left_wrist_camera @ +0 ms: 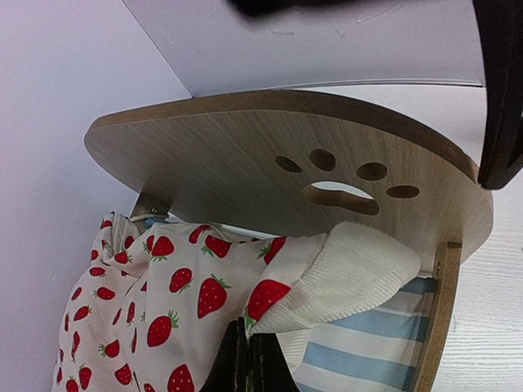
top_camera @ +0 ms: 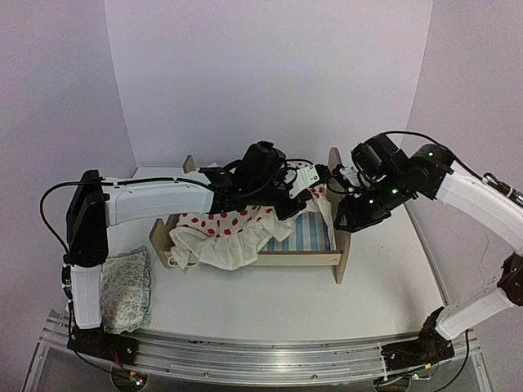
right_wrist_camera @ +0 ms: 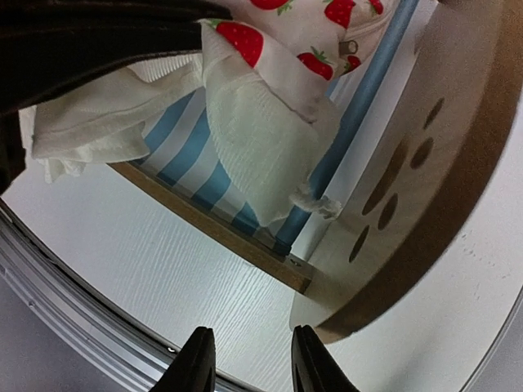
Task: Set up the pet bed
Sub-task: Cross the right ropes of the mattress closest to the robot.
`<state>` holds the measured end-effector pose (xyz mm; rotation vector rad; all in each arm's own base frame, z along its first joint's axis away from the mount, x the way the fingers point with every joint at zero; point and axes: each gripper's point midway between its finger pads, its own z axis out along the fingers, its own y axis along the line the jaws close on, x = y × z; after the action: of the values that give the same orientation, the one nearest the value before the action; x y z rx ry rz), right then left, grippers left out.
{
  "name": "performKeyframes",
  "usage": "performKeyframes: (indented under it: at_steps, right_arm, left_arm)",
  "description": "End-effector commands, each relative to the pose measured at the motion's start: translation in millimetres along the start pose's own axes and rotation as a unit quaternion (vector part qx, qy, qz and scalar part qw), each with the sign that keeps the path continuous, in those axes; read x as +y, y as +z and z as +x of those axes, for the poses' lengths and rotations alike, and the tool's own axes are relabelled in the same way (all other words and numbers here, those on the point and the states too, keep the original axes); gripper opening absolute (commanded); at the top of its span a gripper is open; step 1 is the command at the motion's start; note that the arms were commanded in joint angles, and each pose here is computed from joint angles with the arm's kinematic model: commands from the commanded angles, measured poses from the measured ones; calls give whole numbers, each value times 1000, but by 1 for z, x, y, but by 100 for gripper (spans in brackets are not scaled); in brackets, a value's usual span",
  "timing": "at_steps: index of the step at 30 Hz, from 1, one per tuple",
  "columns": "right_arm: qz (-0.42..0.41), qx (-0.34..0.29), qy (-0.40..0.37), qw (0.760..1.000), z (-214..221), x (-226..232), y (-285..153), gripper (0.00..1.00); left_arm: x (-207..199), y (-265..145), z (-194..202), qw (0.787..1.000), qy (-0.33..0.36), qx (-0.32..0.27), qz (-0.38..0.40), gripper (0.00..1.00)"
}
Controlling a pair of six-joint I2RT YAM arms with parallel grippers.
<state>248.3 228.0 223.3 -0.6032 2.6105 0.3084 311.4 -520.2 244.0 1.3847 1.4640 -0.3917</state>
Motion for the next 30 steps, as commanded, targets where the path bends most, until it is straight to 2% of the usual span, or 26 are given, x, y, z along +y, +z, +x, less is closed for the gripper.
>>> performKeyframes:
  at_steps: [1, 19, 30]
  right_arm:
    - [10, -21, -32, 999, -22, 2, 1, 32]
    - [55, 22, -116, 991, -33, -6, 46, 33]
    - [45, 15, -154, 987, -37, -4, 66, 33]
  left_arm:
    - [23, -36, -40, 998, -13, -53, -18, 0]
    - [44, -59, -32, 997, -43, -65, -21, 0]
    - [47, -63, -30, 996, -49, -67, -18, 0]
